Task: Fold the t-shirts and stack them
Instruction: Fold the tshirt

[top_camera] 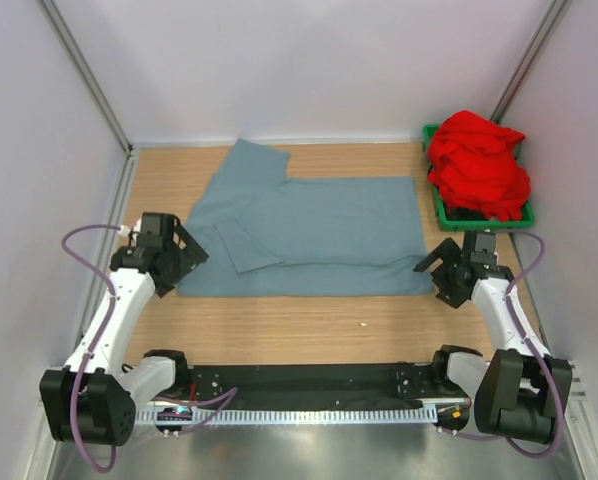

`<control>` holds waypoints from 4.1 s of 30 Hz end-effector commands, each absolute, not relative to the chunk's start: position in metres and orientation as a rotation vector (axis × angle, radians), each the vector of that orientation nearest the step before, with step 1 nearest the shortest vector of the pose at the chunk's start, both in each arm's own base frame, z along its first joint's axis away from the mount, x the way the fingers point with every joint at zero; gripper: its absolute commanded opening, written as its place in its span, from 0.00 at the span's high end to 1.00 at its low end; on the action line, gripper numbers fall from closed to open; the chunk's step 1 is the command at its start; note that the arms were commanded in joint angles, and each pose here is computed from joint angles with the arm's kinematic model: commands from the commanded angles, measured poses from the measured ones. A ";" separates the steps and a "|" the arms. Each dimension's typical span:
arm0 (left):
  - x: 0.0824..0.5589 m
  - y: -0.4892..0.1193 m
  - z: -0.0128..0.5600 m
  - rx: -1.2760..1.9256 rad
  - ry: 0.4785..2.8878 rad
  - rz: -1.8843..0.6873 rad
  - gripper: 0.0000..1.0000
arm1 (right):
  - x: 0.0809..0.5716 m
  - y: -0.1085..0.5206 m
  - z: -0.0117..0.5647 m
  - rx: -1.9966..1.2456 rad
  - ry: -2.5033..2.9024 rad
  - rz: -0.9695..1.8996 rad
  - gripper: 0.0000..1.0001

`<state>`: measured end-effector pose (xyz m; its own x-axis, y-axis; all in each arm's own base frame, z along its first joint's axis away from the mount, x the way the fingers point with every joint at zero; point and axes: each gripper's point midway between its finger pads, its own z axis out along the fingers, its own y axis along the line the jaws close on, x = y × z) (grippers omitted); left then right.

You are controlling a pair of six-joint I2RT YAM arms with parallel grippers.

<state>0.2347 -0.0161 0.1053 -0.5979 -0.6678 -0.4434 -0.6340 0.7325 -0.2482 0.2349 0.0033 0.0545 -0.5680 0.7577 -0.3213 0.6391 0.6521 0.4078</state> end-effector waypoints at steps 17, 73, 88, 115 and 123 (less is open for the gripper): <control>0.256 -0.028 0.162 -0.461 2.496 -0.148 0.00 | 0.294 0.088 0.062 0.788 2.544 0.417 0.91; 0.233 -0.001 0.236 -0.526 2.100 -0.098 0.00 | 0.329 0.459 0.127 -0.692 2.368 0.310 0.52; 0.231 -0.001 0.241 -0.521 2.075 -0.110 0.00 | 0.299 0.489 0.071 -0.784 2.442 0.272 0.50; 0.229 0.000 0.244 -0.521 2.056 -0.113 0.00 | 0.297 0.486 0.042 -0.783 2.480 0.191 0.76; 0.228 0.000 0.244 -0.525 2.054 -0.109 0.00 | 0.306 0.482 0.075 -0.757 2.417 0.173 0.84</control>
<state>0.2232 -0.0025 0.2348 -0.4793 -0.3985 -0.7819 -0.3167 0.9095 -0.2694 0.2973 0.4790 0.0290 -0.7003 -0.5058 -0.5036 -0.5663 0.8233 -0.0395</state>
